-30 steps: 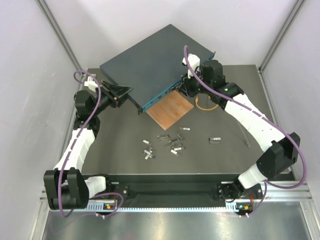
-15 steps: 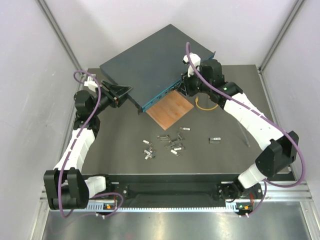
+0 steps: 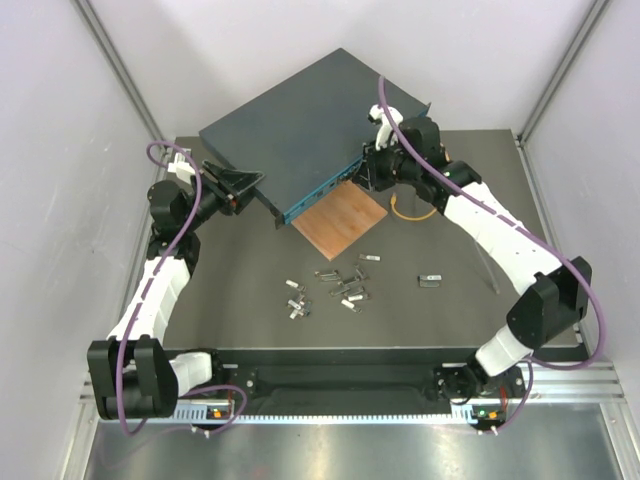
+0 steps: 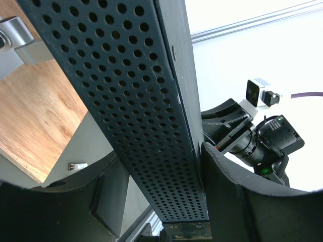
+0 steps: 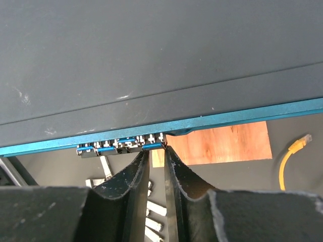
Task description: Insert the plug into the switch port
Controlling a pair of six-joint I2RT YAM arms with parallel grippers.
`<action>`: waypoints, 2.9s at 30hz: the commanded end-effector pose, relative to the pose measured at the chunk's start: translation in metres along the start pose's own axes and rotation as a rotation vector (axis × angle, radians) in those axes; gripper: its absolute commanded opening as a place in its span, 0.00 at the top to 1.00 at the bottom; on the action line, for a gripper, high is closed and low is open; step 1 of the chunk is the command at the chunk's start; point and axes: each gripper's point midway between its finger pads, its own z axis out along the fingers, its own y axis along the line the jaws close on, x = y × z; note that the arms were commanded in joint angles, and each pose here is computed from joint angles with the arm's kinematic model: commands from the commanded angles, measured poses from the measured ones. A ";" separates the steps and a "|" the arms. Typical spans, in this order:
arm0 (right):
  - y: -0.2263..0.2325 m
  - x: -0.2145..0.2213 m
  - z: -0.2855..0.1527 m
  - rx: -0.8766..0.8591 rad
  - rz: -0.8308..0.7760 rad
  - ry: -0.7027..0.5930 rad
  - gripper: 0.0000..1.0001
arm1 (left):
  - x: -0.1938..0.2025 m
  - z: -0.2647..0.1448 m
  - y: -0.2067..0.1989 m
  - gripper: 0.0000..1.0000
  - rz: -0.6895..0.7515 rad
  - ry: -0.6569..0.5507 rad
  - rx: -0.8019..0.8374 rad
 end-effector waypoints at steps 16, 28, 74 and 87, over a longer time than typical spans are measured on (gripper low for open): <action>0.000 -0.006 -0.061 -0.068 -0.295 -0.063 0.41 | -0.020 -0.002 -0.031 0.12 0.148 -0.054 0.054; -0.064 0.134 -0.121 0.041 -0.626 0.360 0.07 | -0.059 -0.057 -0.037 0.01 0.087 -0.175 0.056; -0.055 0.243 0.063 -0.162 -0.725 0.541 0.63 | -0.069 -0.084 -0.050 0.09 0.176 -0.230 0.068; -0.042 0.233 0.001 -0.164 -0.691 0.522 1.00 | -0.097 -0.079 -0.090 0.10 0.303 -0.266 0.093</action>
